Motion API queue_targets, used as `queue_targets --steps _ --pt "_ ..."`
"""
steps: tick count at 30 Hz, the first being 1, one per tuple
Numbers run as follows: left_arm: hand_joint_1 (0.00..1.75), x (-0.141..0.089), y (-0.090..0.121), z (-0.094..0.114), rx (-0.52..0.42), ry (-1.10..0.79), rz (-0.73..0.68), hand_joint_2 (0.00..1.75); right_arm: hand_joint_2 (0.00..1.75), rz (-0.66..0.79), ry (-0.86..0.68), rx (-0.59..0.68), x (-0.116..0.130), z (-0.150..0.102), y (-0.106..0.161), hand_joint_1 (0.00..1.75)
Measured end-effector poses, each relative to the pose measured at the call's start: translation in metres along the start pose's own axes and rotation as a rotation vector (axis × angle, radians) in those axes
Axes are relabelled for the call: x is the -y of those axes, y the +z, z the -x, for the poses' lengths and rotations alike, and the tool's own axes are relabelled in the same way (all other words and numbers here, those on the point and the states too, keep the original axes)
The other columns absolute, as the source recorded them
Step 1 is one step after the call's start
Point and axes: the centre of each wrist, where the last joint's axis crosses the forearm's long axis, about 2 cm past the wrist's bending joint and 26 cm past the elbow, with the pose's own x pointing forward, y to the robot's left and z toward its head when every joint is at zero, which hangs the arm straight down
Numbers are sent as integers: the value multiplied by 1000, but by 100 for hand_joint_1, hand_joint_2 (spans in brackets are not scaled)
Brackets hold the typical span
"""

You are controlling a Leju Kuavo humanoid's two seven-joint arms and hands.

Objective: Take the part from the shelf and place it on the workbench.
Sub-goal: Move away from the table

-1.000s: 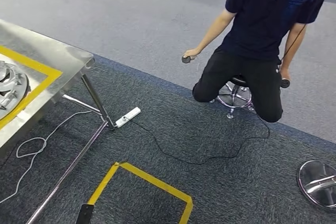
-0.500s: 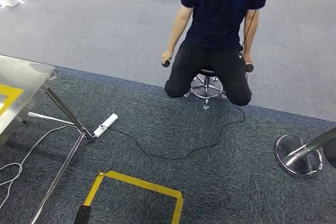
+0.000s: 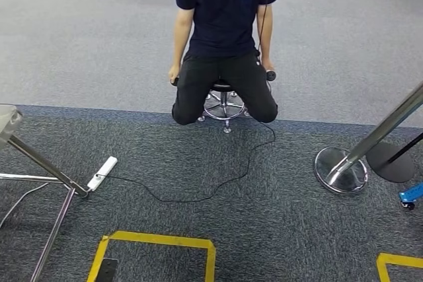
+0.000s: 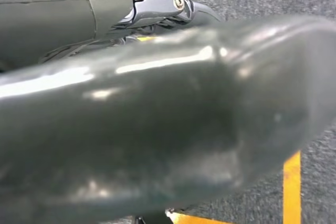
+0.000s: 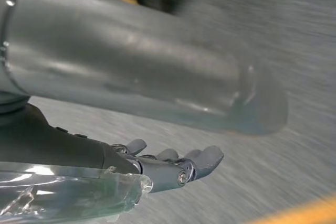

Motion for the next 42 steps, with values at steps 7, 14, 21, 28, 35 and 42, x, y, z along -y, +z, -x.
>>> queue_targets --steps 7,14,21,28,35,42 --pt "0 -1 -2 -1 -8 -16 4 0 0 -91 47 -152 -13 11 7 0" --pt "0 -2 -3 -3 -6 -28 11 0 0 -118 60 -193 -18 11 9 0" --pt "0 -1 -3 -4 0 -36 18 0 0 -126 69 -208 -19 11 10 0" --pt "0 -1 -3 -3 0 -39 18 0 0 -138 74 -210 -20 12 10 0" --pt "0 -1 -3 -3 -1 -38 18 0 0 -140 77 -212 -19 15 11 0" --pt "0 -1 -2 -1 -5 -38 19 0 0 -120 84 -245 -19 14 11 0"
